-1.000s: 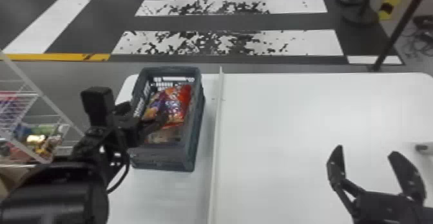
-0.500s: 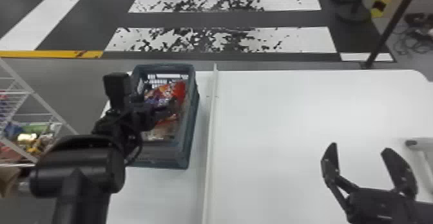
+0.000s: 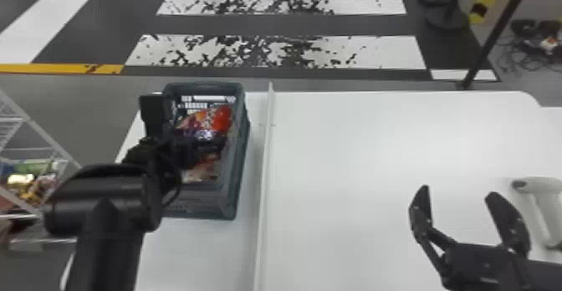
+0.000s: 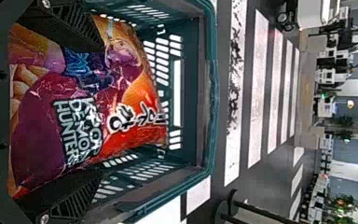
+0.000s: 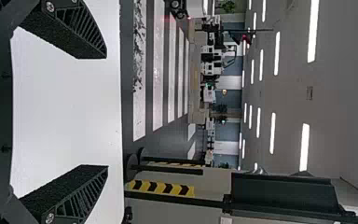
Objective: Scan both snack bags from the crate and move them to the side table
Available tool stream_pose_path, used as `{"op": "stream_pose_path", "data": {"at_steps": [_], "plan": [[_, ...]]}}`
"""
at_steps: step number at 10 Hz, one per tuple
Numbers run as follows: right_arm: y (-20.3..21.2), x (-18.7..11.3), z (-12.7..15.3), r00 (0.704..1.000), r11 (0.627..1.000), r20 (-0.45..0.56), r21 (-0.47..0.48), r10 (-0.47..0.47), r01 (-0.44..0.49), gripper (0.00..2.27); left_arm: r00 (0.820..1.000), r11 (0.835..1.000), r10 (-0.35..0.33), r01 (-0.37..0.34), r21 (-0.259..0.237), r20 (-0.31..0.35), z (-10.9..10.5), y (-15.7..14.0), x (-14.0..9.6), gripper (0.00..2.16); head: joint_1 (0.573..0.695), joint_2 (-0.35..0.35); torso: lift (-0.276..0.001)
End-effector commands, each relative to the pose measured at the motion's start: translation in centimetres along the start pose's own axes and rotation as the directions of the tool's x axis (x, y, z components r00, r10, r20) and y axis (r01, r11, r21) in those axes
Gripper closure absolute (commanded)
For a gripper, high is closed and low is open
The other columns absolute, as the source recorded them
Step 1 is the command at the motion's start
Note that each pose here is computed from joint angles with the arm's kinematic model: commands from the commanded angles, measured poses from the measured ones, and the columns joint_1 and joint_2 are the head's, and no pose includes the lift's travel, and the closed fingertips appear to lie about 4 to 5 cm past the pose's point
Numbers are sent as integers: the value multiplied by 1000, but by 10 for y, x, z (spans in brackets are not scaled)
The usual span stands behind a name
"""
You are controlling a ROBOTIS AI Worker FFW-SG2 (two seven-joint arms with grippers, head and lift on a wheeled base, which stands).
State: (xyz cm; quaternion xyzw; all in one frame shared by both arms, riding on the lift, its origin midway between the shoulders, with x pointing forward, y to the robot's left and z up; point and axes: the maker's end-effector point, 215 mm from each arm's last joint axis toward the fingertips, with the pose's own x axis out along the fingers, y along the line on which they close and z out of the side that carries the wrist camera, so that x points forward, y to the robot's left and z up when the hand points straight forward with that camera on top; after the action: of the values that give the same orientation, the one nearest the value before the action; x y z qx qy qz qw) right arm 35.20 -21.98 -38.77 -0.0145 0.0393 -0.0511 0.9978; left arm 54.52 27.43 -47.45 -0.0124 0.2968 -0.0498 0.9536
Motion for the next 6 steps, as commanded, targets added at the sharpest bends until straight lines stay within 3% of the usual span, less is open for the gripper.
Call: {"op": "stream_pose_path", "data": {"at_steps": [1,2,3,4,5,6], "plan": [[1,0,1,1000,1000,1,1,1,-1,83,999,1000,4,-4,-6,-51,-13,2,3,83,695,68,-75],[1,1,0,1000,1000,0,-1,2,-2,83,989,999,-40,38,-18,-141,-36,-1,4,215,695,69,-75],[2,4,-3,1000,1000,-8,-7,8,-8,83,980,997,-77,72,-31,-182,-48,0,2,414,695,63,-75],[3,5,-4,1000,1000,-10,-6,10,-10,83,975,996,-91,86,-34,-204,-57,0,-1,772,695,60,-75],[3,5,-4,1000,1000,-11,-5,10,-10,83,975,997,-77,71,-35,-208,-62,2,-3,1382,695,62,-75],[3,5,-4,1000,1000,-11,-6,11,-11,83,980,997,-75,70,-33,-184,-55,1,-9,1409,695,70,-75]]}}
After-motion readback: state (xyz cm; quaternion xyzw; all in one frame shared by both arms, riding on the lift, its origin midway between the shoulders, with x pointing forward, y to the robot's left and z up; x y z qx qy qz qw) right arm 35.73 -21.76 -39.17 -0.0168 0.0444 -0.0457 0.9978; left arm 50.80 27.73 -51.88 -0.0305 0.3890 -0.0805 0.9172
